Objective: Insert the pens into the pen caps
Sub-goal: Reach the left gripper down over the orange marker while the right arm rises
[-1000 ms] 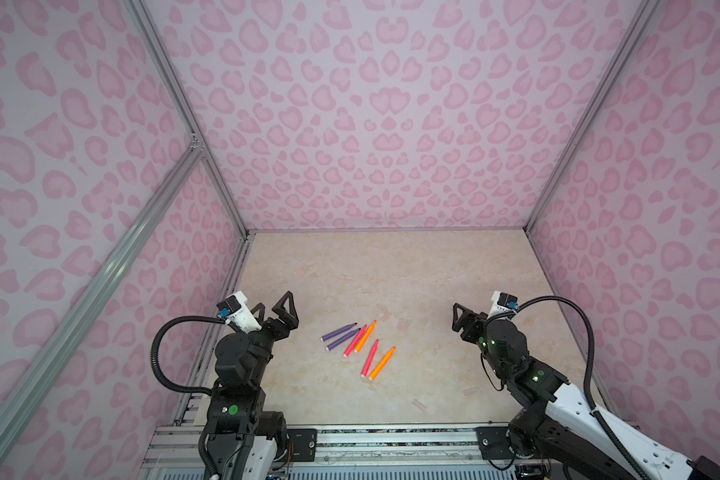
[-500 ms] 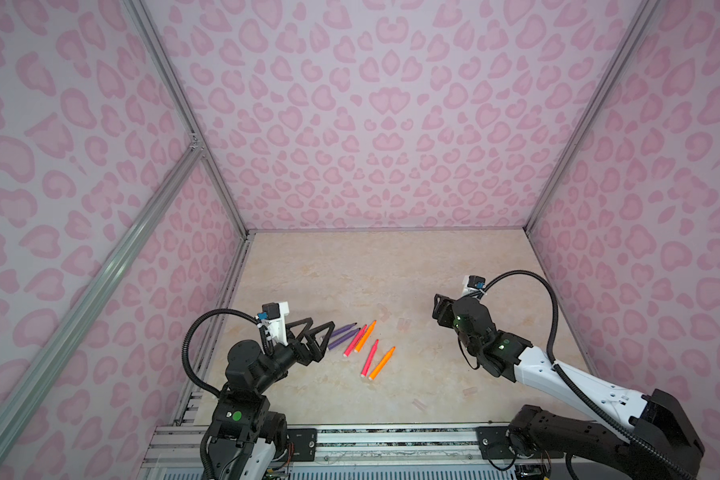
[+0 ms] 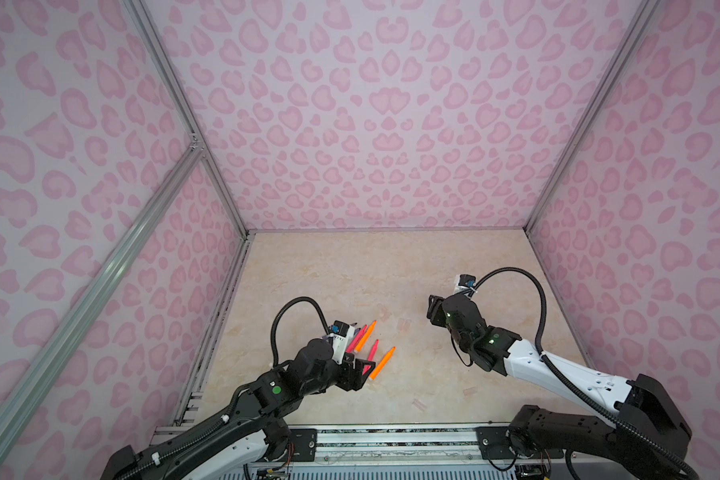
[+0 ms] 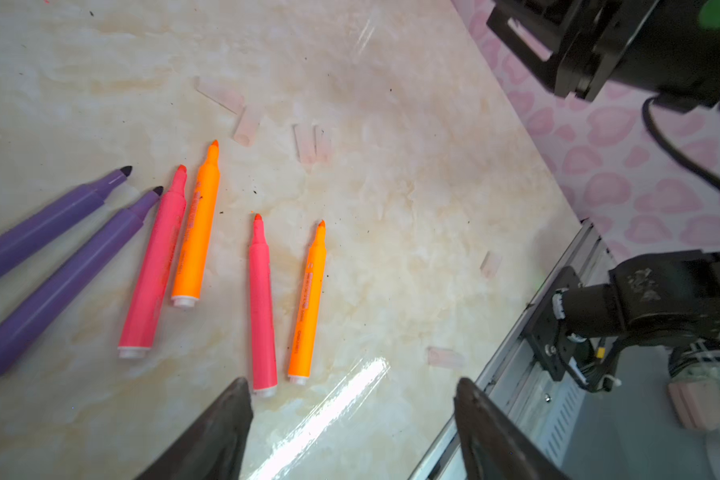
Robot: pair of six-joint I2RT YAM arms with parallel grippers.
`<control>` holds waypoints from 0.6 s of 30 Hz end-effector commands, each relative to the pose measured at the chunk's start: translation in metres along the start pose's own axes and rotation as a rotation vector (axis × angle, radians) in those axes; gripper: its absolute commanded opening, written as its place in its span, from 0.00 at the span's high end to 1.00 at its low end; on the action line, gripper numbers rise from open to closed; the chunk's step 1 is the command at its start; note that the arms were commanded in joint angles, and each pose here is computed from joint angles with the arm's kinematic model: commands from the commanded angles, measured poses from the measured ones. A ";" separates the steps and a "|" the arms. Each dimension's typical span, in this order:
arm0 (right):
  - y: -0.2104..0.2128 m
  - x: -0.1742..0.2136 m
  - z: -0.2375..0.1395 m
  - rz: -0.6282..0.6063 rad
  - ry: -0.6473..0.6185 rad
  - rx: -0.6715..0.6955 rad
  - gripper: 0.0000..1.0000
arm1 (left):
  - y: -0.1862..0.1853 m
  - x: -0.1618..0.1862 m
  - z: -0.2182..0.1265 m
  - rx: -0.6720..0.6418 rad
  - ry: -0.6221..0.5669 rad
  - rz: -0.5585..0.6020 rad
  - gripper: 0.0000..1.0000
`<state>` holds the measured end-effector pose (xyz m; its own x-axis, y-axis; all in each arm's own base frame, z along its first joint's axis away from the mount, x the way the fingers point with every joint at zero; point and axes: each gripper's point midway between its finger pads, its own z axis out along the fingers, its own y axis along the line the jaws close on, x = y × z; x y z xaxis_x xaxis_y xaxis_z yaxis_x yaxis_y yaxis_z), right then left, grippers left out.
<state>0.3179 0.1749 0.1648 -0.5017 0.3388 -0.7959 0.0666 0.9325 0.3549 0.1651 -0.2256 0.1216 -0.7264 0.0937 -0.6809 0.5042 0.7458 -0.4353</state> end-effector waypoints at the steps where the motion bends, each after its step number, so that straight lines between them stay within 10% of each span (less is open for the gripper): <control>1: -0.004 0.004 -0.001 -0.024 0.012 0.015 0.34 | 0.000 -0.018 0.006 -0.096 -0.065 0.068 0.24; 18: -0.019 0.001 -0.021 -0.027 -0.018 0.009 0.37 | -0.011 0.002 0.083 -0.299 0.152 0.206 0.45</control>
<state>0.2979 0.1569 0.1604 -0.5049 0.3151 -0.8036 0.0595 0.9415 0.3317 0.1898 -0.2848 0.0759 -0.7016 0.3355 -0.6286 0.5159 0.8477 -0.1235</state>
